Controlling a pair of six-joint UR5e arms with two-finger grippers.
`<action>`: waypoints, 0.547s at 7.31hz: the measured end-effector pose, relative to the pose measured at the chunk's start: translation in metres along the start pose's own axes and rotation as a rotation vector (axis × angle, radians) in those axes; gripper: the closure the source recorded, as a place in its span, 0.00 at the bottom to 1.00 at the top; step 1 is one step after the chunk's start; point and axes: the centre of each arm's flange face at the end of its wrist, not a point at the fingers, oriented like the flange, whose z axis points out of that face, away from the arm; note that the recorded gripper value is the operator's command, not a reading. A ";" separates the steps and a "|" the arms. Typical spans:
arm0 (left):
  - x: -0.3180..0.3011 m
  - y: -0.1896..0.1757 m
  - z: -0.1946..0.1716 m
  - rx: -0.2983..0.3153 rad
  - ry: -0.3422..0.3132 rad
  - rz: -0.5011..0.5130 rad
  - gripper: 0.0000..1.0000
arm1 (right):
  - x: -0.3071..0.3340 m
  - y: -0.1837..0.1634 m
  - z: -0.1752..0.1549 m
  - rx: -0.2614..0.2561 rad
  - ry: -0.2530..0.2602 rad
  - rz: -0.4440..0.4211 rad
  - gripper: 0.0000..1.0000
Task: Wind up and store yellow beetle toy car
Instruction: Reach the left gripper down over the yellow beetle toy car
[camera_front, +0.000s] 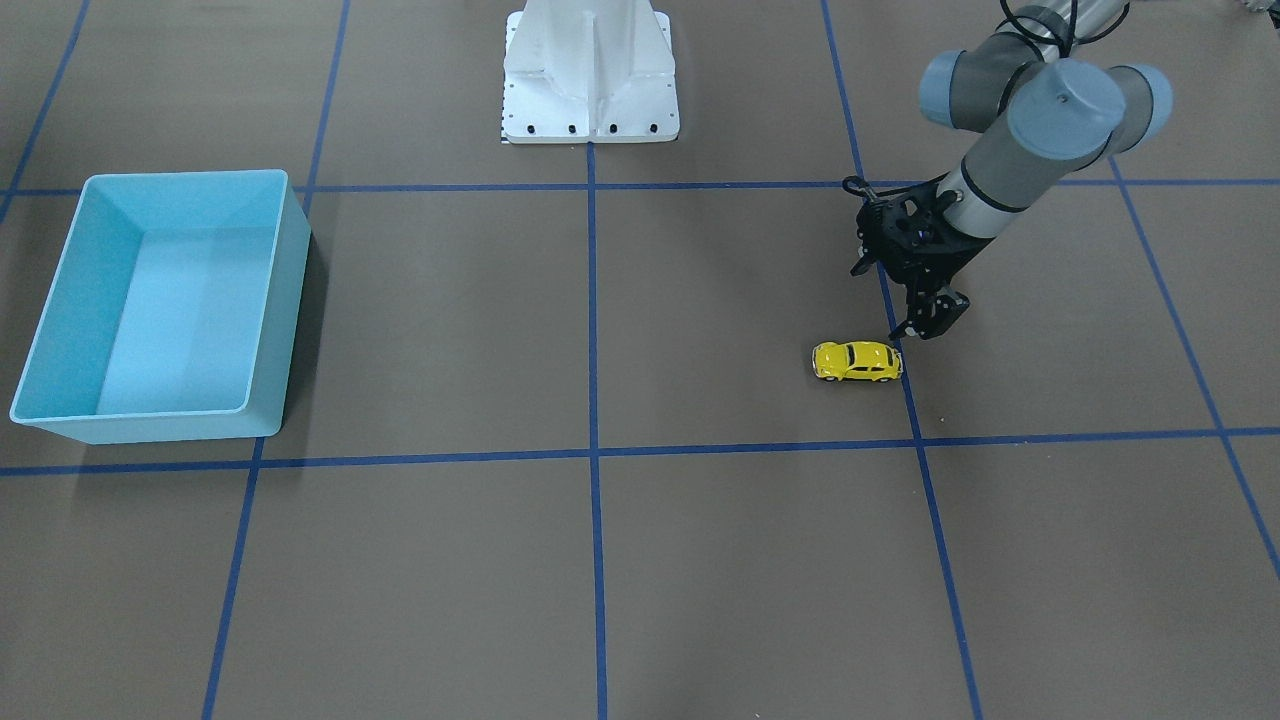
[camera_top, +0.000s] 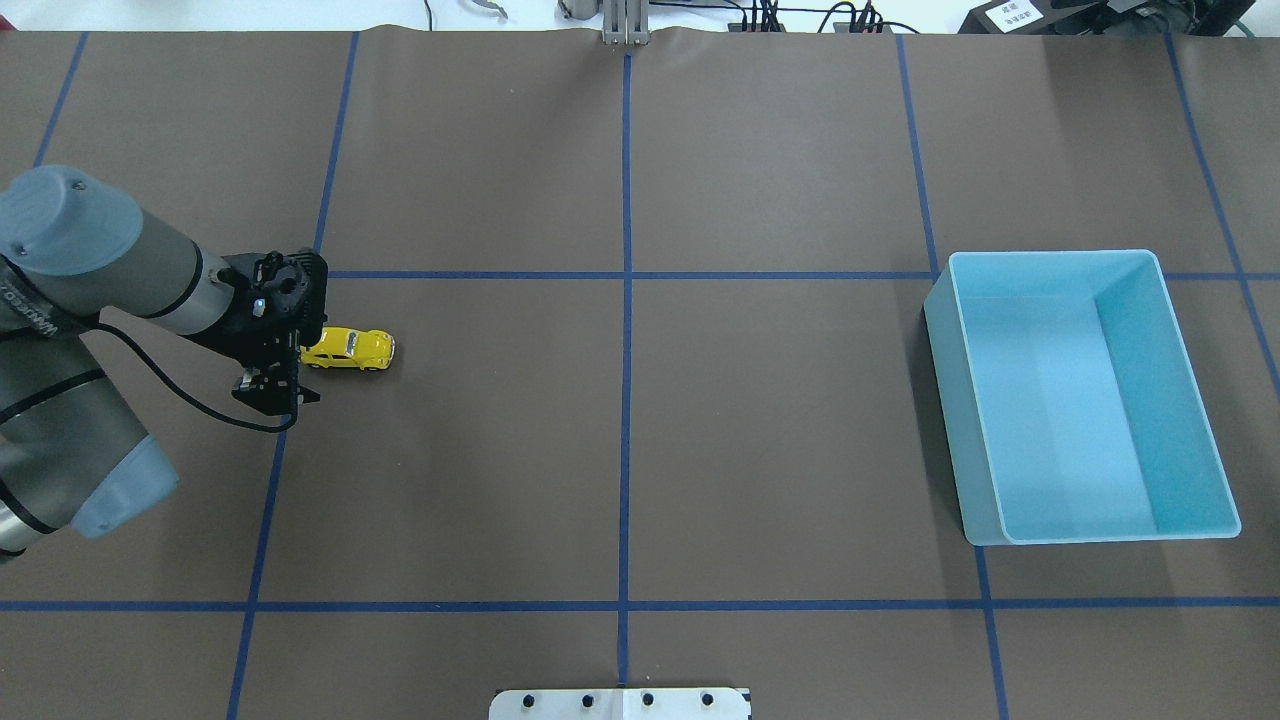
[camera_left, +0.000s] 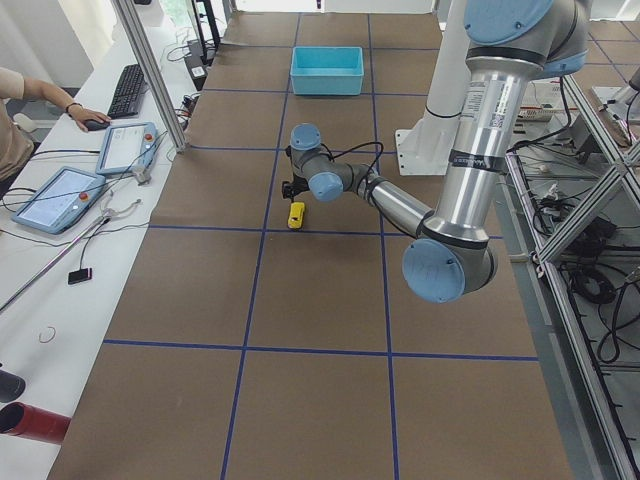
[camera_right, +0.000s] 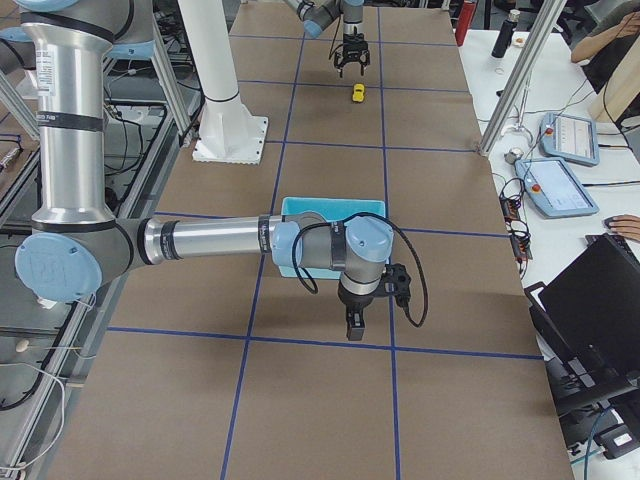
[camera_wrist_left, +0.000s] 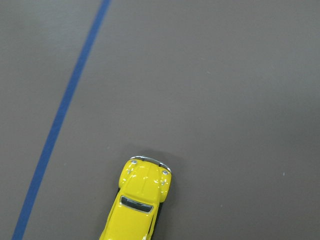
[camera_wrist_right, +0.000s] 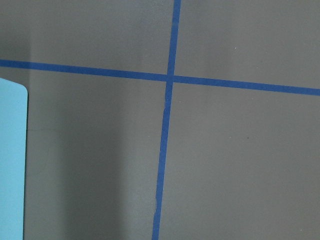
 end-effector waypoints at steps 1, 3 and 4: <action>-0.006 -0.007 0.007 -0.017 0.009 0.049 0.00 | 0.000 0.000 0.001 -0.001 0.000 0.001 0.00; -0.023 -0.023 0.017 -0.040 0.011 0.083 0.00 | 0.001 0.000 0.001 -0.002 0.000 0.001 0.00; -0.030 -0.030 0.020 -0.059 -0.004 0.086 0.00 | 0.001 0.000 0.001 -0.001 0.000 0.001 0.00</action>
